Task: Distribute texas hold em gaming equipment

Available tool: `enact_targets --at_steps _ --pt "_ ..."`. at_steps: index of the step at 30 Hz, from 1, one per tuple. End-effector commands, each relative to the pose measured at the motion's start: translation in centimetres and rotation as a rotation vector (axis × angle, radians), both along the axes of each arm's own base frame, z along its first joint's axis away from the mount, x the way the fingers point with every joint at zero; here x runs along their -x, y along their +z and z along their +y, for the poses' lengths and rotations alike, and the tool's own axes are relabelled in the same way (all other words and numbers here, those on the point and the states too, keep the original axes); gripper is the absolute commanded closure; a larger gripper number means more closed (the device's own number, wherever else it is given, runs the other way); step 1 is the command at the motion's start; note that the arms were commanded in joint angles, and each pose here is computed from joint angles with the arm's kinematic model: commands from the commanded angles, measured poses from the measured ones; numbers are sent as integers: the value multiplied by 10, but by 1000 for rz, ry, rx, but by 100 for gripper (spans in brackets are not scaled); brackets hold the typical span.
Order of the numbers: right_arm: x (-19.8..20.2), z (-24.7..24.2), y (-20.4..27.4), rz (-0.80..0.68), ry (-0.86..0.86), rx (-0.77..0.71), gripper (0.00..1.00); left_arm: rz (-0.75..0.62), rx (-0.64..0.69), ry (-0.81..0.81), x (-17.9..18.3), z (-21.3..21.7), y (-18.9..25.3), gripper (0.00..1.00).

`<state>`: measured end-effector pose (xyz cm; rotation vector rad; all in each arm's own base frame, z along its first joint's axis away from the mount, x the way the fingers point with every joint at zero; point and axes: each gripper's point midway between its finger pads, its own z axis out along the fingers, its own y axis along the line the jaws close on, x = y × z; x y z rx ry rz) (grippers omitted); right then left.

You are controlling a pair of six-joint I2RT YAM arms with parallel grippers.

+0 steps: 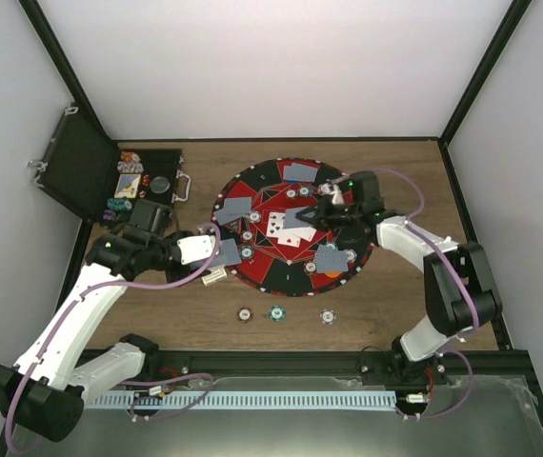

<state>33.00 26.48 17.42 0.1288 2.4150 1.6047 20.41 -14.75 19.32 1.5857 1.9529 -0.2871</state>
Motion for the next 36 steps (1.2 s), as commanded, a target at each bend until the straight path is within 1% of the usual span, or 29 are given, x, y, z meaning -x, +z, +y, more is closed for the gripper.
enact_targets --at_steps 1,4,8,14,19,21,22,24,28,29,33,36 --pt "-34 -58 -49 27 -95 231 99 -24 18 -11 1 -1 4 93" --pt "-55 -84 -74 49 -136 317 99 -20 16 -13 1 -2 2 93" --pt "-76 -99 -96 82 -153 357 99 -19 14 -14 0 -2 3 93" --pt "-106 -107 -112 93 -154 413 99 -22 2 -10 0 0 2 93" --pt "-119 -119 -122 93 -169 487 99 -23 -7 -13 0 1 0 93" --pt "-120 -122 -126 98 -171 515 96 -21 -2 -14 0 0 0 93" --pt "-121 -124 -127 99 -173 524 92 -20 0 -15 0 0 1 93" --pt "-121 -125 -130 102 -171 534 77 -18 4 -14 -1 -1 3 93" --pt "-120 -135 -134 121 -193 597 52 -15 2 -16 -1 -1 6 93" --pt "-121 -140 -133 121 -208 623 48 -15 0 -16 -1 -1 6 93" --pt "-123 -162 -118 102 -282 739 43 -20 0 -19 1 0 7 93" --pt "-122 -178 -97 72 -358 821 32 -19 9 -20 2 -1 8 93"
